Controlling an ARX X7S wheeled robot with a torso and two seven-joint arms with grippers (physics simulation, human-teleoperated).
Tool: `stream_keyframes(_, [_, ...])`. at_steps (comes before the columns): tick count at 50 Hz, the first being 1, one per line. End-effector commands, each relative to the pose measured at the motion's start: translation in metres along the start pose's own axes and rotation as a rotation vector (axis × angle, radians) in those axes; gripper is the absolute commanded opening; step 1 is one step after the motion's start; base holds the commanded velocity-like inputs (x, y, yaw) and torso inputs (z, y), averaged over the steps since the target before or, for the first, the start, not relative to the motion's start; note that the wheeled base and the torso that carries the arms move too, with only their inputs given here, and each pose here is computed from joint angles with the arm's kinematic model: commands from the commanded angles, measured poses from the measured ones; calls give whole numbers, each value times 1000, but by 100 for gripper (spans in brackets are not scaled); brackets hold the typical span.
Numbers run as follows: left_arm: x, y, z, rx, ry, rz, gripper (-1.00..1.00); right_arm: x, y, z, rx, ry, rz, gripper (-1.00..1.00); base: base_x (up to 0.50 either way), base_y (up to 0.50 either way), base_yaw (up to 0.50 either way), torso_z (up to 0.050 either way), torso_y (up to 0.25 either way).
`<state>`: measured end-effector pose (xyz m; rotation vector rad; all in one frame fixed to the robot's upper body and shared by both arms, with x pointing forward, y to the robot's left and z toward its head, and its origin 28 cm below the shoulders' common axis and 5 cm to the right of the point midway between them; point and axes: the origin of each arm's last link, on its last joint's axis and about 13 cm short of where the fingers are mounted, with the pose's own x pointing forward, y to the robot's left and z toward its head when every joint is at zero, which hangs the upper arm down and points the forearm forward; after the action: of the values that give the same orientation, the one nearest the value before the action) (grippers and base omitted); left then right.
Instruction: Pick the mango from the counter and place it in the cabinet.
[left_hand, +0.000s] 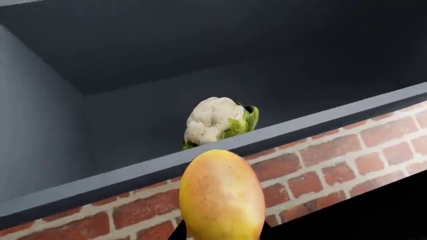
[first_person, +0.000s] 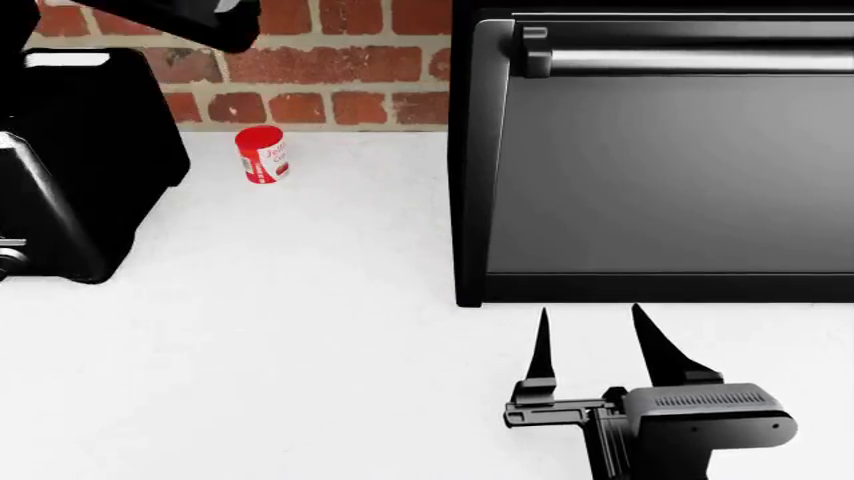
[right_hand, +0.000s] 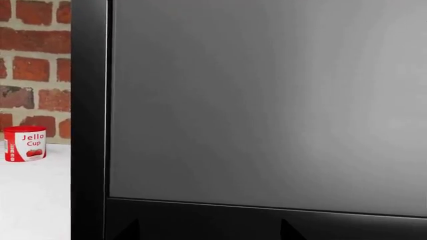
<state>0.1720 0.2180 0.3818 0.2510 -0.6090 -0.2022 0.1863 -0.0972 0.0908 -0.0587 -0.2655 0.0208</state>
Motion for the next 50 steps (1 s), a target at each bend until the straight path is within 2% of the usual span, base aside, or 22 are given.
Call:
stream_keyframes(1, [25,13,11,-20,-9,42,-100,0,0,-6,-17,22,-1,100,0,0,0,0,0])
stream_keyframes(10, [42,19,24,-32,-11,41,-100,1,0,-8,-18,28,-2,100,0,0,0,0,-1])
stream_keyframes(20, [75,35,29,-61,37,77,-100,1,-1,-11,-15,34,-4,100,0,0,0,0,-1])
stream_keyframes(28, [88,39,42,-63,31,89,-100,1,-2,-13,-11,38,-6,100,0,0,0,0,-3])
stream_keyframes(50, [140,65,67,-88,78,178,-100,-1,-3,-16,-5,43,-2,100,0,0,0,0,-2])
